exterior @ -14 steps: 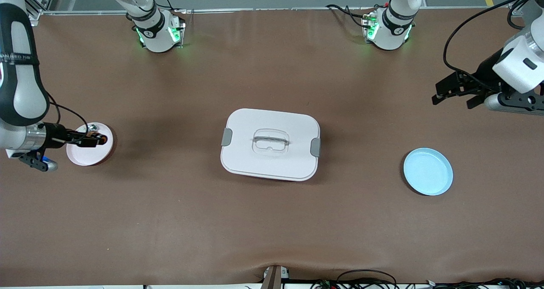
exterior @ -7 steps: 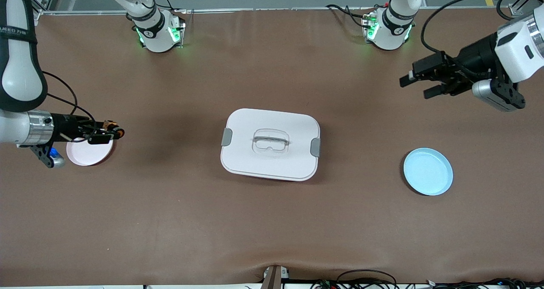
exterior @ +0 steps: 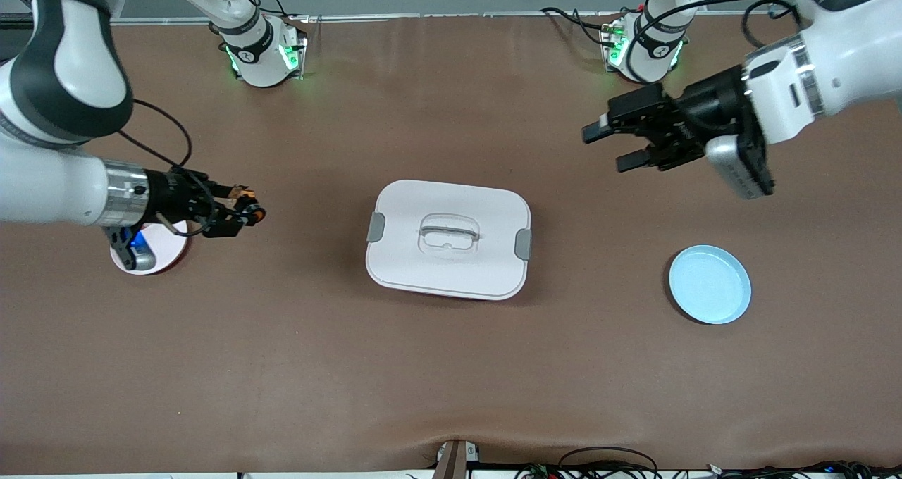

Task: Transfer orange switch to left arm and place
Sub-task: 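Lift the switch over the box with the right gripper while the left gripper approaches, then close the left gripper on the switch held by the right gripper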

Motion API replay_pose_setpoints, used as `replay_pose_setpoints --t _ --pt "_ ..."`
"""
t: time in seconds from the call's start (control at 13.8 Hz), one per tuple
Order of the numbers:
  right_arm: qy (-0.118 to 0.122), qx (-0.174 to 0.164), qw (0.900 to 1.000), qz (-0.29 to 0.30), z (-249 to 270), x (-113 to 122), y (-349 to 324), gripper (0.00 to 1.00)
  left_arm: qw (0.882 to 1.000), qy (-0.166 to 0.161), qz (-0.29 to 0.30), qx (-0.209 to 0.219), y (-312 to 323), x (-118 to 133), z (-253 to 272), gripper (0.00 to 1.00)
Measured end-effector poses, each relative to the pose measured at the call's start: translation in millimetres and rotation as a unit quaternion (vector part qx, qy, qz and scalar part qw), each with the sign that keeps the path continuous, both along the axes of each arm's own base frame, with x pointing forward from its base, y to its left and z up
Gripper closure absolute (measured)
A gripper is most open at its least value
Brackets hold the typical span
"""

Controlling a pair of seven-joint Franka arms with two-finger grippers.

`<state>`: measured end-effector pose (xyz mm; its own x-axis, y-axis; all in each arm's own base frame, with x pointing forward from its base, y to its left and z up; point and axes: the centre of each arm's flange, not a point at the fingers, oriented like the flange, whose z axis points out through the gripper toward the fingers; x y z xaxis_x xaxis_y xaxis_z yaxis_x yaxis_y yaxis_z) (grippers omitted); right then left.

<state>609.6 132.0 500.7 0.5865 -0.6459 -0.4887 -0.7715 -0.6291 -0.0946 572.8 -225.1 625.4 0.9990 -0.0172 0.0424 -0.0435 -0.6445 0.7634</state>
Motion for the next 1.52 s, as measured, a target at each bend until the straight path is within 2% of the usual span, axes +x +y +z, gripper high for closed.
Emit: replay_pose_setpoints --t 0.29,0.65,0.8,1.23,1.52 --pt "0.011 0.012 0.999 -0.045 32 -6 55 0.28 0.999 0.01 0.024 -0.021 -39 5 -14 0.0" --pt "-0.002 0.021 0.993 -0.114 64 -9 119 0.28 0.997 0.023 0.056 -0.045 -93 4 -34 0.0" --pt "-0.007 0.025 0.989 -0.142 66 -4 146 0.28 0.997 0.023 0.06 -0.05 -112 4 -48 0.0" --pt "0.006 0.037 0.977 -0.212 72 20 199 0.28 0.995 0.008 0.08 -0.062 -156 1 -75 0.0" --pt "0.008 0.045 0.969 -0.243 63 24 225 0.28 0.994 0.003 0.089 -0.065 -171 0 -89 0.0"
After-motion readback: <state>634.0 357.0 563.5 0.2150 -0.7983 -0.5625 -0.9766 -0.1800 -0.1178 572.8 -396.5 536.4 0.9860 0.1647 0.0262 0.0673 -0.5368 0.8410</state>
